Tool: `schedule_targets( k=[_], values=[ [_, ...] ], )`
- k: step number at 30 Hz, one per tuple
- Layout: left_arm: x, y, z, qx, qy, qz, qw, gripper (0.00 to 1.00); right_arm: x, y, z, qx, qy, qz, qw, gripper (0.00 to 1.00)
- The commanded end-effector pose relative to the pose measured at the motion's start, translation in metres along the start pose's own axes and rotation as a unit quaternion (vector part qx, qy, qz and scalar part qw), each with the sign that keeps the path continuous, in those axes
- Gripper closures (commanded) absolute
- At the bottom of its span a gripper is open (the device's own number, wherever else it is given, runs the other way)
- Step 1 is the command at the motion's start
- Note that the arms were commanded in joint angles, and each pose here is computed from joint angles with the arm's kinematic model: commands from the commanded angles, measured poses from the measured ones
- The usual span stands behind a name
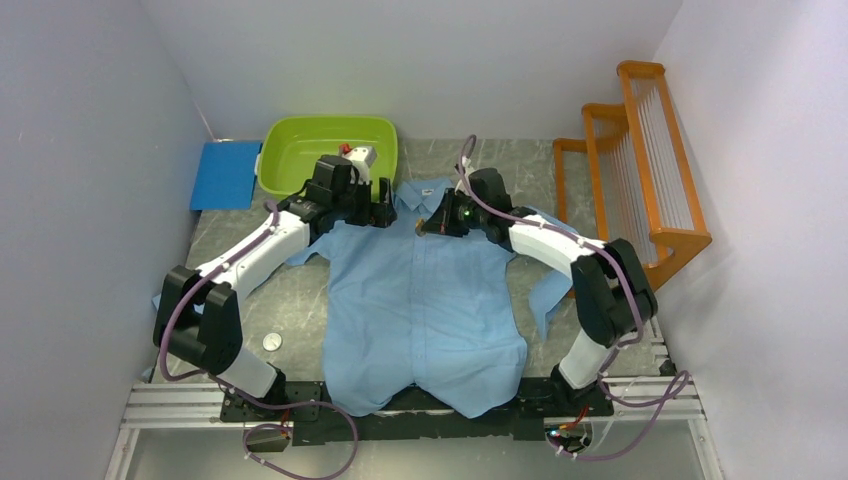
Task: Pin the brooch onto the clothing
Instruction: Pin the brooch to the clothes.
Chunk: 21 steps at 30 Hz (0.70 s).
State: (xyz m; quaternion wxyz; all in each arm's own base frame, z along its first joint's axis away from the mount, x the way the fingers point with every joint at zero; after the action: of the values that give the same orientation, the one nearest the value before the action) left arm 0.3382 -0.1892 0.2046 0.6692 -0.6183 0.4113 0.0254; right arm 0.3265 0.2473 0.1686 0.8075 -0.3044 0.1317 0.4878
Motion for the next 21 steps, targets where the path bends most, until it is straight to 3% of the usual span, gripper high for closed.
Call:
schedule_targets(
  k=[1, 11, 21],
  values=[
    [-0.015, -0.023, 0.001, 0.018, -0.016, -0.041, 0.999, 0.05, 0.013, -0.017, 0.007, 0.041, -0.049, -0.017, 0.998, 1.0],
    [-0.026, -0.03, -0.002, 0.024, -0.01, -0.058, 0.998, 0.05, 0.022, -0.005, -0.033, 0.112, -0.085, -0.037, 0.989, 1.0],
    [-0.023, -0.029, -0.005, 0.02, 0.007, -0.05, 0.999, 0.05, 0.042, 0.0, -0.062, 0.141, -0.067, -0.041, 0.987, 1.0]
  ],
)
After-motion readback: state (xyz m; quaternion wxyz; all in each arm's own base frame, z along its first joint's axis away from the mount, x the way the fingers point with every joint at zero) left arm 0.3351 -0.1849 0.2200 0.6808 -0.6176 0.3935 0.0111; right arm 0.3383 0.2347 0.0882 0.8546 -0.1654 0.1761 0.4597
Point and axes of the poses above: each gripper's point midway between its finger pads, its own x axis out along the fingers, its own z axis along the line the jaws close on, y = z × x, the point moved 6 cm from there along -x, back along the fingers, and after that the axes turned 15 degrees about x, right-handed, at the moved point
